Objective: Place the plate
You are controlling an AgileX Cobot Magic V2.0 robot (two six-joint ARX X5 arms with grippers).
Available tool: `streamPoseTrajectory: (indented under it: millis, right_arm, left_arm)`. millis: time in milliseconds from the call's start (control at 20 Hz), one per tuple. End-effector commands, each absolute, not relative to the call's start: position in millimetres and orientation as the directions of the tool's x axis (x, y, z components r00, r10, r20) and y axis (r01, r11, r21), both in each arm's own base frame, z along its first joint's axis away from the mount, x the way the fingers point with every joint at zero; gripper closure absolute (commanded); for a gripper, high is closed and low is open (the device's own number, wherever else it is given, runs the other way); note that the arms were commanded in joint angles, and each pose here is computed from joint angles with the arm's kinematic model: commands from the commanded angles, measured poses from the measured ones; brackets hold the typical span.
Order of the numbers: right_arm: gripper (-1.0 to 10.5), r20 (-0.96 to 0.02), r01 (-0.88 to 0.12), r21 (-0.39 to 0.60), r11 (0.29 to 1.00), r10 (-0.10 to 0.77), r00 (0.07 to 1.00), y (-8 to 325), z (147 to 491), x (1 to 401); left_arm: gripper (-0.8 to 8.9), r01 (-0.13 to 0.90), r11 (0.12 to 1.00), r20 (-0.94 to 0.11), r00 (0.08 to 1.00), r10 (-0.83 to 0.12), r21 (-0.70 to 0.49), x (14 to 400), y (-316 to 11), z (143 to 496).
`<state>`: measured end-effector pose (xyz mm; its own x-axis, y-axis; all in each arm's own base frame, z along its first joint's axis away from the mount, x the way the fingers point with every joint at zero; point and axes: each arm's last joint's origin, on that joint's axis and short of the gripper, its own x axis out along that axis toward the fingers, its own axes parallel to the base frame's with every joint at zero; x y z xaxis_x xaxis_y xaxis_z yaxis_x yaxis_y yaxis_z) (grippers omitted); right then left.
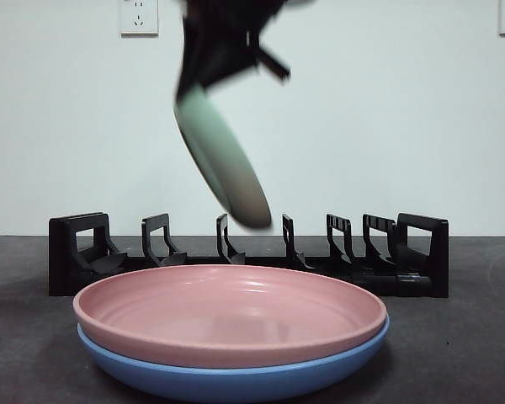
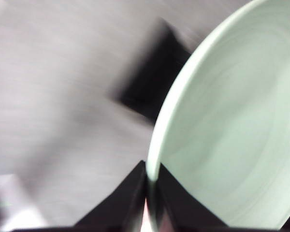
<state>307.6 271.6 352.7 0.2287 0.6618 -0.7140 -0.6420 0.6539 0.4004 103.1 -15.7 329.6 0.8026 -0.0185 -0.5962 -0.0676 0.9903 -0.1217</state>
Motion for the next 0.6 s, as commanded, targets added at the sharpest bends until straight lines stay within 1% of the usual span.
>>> streamPoseTrajectory:
  millis: [50,150,250,350,400,500,600]
  right_arm:
    - [9.4,-0.634,-0.716,0.373,0.591,0.725,0.269,261,402,285]
    - [9.4,-0.568,-0.767,0.364,0.528,0.779,0.266,247,430,265]
    - [9.4,-0.501,-0.800,0.337,0.496,0.814,0.294,233,455,243]
    - [9.4,-0.383,-0.857,0.265,0.442,0.864,0.328,221,476,215]
    - [9.4,-0.287,-0.891,0.221,0.397,0.899,0.330,214,482,197]
    - [9.4,-0.153,-0.923,0.165,0.348,0.933,0.325,201,477,170]
    - [9.4,-0.060,-0.924,0.123,0.363,0.932,0.358,187,456,148]
  left_arm:
    - [4.07,-0.070,0.989,-0.583,0.812,-0.017,-0.127,104,-16,334]
    - [4.08,-0.070,0.989,-0.583,0.812,-0.017,-0.127,104,-16,334]
    - [4.08,-0.070,0.989,-0.583,0.812,-0.017,-0.127,104,-16,334]
    - [4.07,-0.071,0.989,-0.583,0.812,-0.017,-0.128,104,-16,334]
    - [4.08,-0.071,0.989,-0.583,0.812,-0.017,-0.128,104,-16,334]
    - [4.08,-0.080,0.987,-0.583,0.812,-0.017,-0.142,104,-16,334]
    - [4.08,-0.085,0.985,-0.583,0.813,-0.018,-0.149,104,-16,334]
